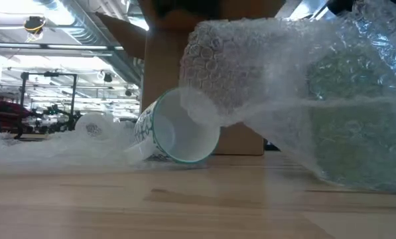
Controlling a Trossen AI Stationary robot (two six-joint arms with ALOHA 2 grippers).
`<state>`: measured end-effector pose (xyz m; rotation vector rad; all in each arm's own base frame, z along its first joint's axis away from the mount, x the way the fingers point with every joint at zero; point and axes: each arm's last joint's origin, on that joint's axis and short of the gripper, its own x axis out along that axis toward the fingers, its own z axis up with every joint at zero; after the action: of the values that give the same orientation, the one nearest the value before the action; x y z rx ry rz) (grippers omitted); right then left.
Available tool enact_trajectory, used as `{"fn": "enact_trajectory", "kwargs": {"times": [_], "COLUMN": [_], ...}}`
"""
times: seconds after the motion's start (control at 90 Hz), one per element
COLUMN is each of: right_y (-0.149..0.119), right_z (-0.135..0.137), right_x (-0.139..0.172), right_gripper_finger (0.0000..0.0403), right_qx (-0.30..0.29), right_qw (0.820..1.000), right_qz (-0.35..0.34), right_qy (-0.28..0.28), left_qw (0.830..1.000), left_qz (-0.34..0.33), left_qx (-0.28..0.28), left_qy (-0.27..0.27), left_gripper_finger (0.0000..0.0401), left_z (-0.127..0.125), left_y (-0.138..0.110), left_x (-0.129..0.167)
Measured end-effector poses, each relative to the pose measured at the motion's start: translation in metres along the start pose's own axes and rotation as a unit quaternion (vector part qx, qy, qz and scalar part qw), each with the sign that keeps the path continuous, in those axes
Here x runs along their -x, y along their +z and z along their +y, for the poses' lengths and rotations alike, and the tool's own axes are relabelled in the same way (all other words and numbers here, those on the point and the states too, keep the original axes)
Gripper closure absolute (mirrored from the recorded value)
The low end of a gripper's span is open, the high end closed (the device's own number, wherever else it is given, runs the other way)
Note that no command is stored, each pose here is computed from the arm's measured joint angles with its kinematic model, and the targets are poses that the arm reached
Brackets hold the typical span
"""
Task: Wrap mug
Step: Wrap the green mug with the right transparent bubble wrap
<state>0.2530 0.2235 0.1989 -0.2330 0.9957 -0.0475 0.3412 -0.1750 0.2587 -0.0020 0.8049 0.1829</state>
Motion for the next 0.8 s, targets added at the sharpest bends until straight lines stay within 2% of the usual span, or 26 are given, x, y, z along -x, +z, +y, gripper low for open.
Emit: {"fn": "enact_trajectory", "kwargs": {"times": [0.133,0.389,0.644,0.8], "right_y": [0.0,0.0,0.0,0.001], "right_z": [0.0,0.0,0.0,0.001], "right_x": [0.0,0.0,0.0,0.0], "right_gripper_finger": [0.0402,0.0402,0.0402,0.0402], "right_qx": [0.0,0.0,-0.001,-0.004], "right_qw": [1.0,1.0,1.0,1.0], "right_qz": [0.0,0.002,0.003,-0.003], "right_qy": [0.0,0.004,0.005,0.005], "left_qw": [0.999,0.998,0.987,0.978], "left_qz": [0.01,-0.03,-0.147,-0.199], "left_qx": [-0.015,-0.053,-0.058,-0.028], "left_qy": [0.037,0.029,-0.017,-0.048], "left_gripper_finger": [0.0296,0.0298,0.0298,0.0298], "left_z": [-0.015,-0.035,-0.043,-0.039], "left_y": [-0.016,-0.024,0.003,0.017], "left_x": [-0.014,-0.067,-0.07,-0.079]}}
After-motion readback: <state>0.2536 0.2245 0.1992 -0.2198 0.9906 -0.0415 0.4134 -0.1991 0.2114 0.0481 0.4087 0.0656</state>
